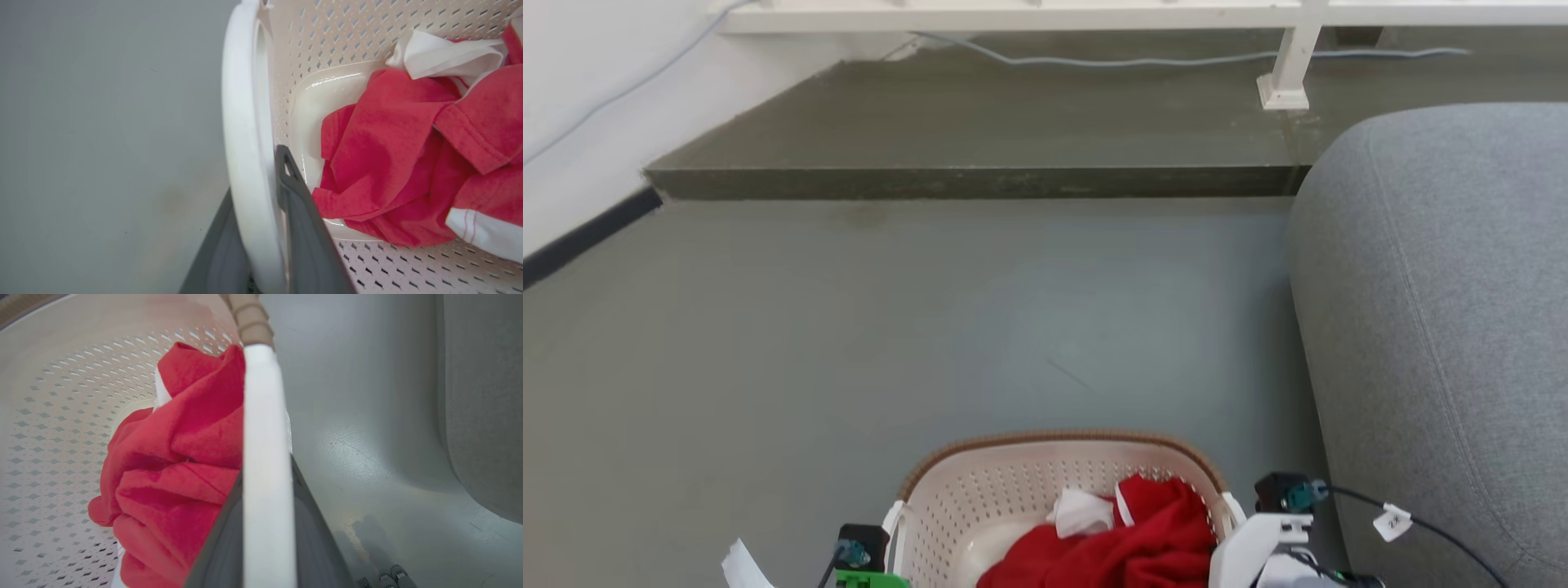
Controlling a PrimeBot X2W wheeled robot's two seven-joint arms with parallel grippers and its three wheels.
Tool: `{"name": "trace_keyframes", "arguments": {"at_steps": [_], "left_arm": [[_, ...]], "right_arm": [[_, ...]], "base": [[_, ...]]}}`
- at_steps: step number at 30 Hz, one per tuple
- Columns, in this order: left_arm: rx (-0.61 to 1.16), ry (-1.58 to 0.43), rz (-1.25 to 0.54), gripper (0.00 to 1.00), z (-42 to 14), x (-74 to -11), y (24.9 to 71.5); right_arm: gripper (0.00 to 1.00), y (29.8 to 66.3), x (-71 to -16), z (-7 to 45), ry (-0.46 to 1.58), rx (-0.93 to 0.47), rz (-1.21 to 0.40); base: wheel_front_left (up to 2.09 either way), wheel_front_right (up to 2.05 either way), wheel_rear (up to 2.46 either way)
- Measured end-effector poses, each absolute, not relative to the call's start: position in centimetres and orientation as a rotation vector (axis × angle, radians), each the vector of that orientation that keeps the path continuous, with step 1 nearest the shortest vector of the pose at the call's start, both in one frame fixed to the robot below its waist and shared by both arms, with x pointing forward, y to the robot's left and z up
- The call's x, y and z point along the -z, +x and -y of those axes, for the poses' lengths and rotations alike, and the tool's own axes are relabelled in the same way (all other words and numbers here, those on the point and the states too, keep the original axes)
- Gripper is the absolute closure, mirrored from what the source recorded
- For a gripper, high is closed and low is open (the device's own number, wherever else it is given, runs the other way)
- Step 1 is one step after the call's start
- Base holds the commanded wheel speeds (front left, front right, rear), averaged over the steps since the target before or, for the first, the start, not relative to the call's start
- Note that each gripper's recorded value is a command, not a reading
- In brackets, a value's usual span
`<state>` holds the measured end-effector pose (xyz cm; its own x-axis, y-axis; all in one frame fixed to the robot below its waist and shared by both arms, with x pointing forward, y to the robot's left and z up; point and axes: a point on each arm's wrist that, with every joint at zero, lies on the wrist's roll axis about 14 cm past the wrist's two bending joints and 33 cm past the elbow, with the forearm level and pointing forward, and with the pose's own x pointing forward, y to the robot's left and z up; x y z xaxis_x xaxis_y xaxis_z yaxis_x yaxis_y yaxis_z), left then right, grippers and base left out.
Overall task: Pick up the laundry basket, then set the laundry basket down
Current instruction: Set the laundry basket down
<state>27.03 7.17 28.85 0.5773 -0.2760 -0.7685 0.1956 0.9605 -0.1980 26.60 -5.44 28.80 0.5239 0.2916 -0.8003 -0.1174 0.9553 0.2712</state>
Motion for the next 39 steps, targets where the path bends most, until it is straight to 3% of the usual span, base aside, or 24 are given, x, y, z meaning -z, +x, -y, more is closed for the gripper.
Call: {"name": "trace_keyframes", "arguments": {"at_steps": [15, 39], "left_arm": [[0.252, -0.098, -0.851, 1.0, -7.2, -29.0, 34.0], [0.271, -0.126, -0.888, 1.0, -5.5, -23.4, 42.0]], "right_arm": [[1.0, 34.9, -29.7, 5.5, 0.187, -0.244, -0.905], [1.0, 42.6, -23.4, 7.4, 0.189, -0.17, -0.939]], "base": [[0.0, 0.0, 0.0], [0.0, 0.0, 0.0]]}}
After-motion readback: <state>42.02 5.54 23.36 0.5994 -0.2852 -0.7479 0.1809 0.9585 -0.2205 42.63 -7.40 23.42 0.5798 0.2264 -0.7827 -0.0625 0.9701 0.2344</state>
